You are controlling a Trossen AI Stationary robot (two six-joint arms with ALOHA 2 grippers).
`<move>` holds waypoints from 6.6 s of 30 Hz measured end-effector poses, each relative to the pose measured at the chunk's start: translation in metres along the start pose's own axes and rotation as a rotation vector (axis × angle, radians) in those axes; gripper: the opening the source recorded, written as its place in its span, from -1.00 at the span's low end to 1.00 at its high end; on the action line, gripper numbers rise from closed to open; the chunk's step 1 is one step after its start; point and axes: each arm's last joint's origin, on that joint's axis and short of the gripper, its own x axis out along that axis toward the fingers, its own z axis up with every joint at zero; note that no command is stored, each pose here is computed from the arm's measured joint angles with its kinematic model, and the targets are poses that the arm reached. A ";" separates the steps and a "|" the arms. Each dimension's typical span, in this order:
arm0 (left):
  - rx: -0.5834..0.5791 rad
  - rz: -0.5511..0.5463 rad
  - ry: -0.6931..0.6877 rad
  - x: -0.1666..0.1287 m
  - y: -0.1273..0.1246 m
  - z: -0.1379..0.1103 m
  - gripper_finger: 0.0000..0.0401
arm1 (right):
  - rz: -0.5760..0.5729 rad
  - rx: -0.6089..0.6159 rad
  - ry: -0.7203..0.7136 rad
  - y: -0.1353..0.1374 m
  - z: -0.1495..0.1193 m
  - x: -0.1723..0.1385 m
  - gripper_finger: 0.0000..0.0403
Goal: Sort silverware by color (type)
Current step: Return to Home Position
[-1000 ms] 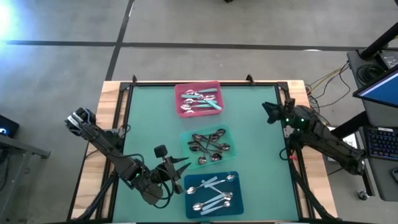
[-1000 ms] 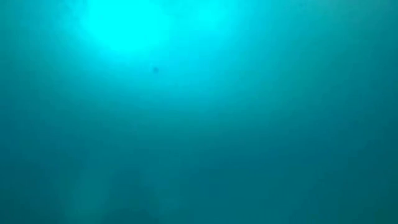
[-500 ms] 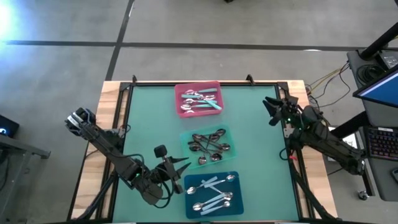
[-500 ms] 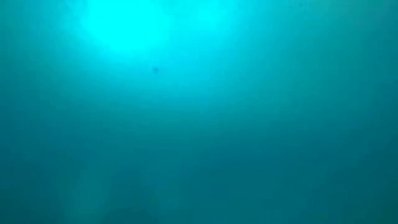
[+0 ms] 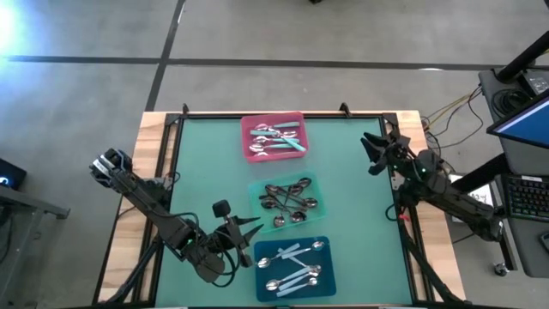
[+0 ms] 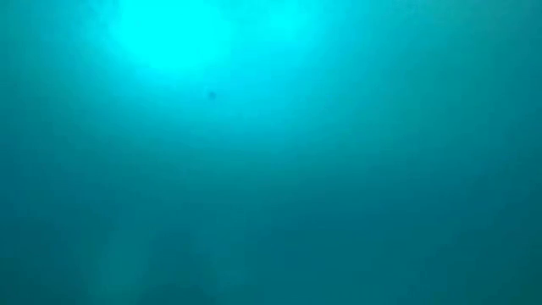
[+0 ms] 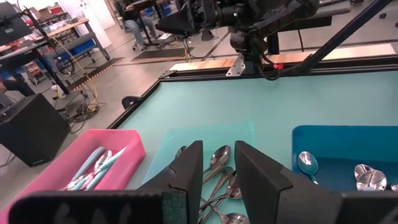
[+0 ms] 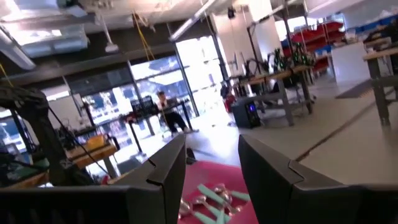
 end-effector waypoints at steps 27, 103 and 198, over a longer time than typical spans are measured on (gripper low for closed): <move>-0.021 -0.015 0.024 0.008 0.003 -0.002 -0.62 | -0.017 -0.002 0.042 -0.004 -0.014 0.000 -0.31; 0.017 0.557 -0.026 0.043 0.260 -0.182 -0.62 | -0.025 -0.003 0.042 -0.005 -0.015 0.000 -0.31; -0.270 0.690 -0.140 -0.016 0.285 -0.180 -0.62 | -0.025 -0.003 0.042 -0.005 -0.015 0.000 -0.31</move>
